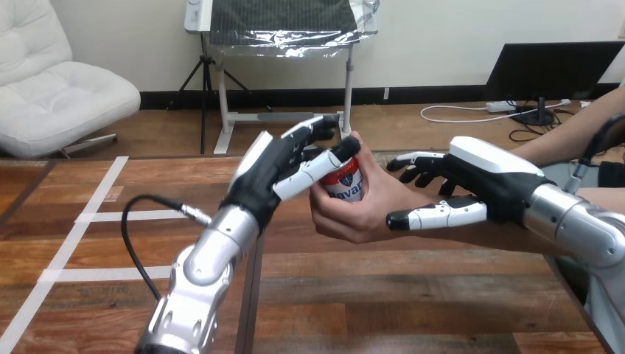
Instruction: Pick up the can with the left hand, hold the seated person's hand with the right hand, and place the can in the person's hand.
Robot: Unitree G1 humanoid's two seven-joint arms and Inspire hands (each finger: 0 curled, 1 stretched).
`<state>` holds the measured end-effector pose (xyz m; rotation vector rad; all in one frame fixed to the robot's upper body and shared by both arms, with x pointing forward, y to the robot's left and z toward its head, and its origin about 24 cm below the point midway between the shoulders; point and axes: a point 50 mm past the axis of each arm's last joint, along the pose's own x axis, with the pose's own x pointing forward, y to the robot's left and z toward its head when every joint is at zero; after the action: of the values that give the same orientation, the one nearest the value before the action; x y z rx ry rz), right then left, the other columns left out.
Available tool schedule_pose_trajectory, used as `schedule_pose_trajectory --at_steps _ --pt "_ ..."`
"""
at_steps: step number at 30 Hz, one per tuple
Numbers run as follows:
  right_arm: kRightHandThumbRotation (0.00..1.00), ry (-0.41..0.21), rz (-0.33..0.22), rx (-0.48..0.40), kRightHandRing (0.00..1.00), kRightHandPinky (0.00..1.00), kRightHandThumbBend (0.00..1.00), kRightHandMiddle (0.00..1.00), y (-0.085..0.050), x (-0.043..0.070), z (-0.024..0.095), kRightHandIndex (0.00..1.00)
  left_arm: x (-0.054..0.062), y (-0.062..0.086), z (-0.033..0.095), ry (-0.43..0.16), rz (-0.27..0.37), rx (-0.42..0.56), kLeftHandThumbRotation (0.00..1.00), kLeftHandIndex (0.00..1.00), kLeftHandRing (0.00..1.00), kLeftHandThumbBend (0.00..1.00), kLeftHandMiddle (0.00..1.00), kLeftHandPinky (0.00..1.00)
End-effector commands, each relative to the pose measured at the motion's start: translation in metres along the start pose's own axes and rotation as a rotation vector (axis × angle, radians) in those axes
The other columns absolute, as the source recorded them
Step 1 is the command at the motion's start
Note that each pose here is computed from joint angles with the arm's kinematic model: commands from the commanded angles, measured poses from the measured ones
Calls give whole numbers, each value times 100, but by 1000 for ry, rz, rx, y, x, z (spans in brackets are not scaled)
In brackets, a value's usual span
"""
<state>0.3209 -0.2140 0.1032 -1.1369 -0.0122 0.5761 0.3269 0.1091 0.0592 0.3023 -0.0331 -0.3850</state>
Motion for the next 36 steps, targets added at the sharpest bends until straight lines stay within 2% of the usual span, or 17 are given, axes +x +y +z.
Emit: schedule_pose_trajectory --at_steps 1,10,18,25,32,36 --pt "86 -34 -8 87 82 66 100 86 8 -1 3 92 -3 7 18 -84 38 -11 88 87 91 87 89 93" --pt "93 -72 -60 135 85 68 100 89 11 -8 5 94 -20 8 15 -98 74 -29 91 87 89 82 88 83" --pt "99 -127 -131 223 87 69 100 91 14 -13 7 93 -35 5 15 -133 104 -51 91 85 87 78 87 77" --pt "100 -187 -198 297 88 72 100 91 16 -20 13 93 -50 2 16 -160 131 -81 91 85 86 74 86 76" --pt "100 -260 -279 421 91 80 100 93 19 -29 22 94 -68 -2 21 -199 152 -121 93 84 85 68 86 77" --pt "100 -304 -321 481 93 82 99 95 21 -34 27 95 -78 -3 24 -222 161 -123 93 84 85 70 86 78"
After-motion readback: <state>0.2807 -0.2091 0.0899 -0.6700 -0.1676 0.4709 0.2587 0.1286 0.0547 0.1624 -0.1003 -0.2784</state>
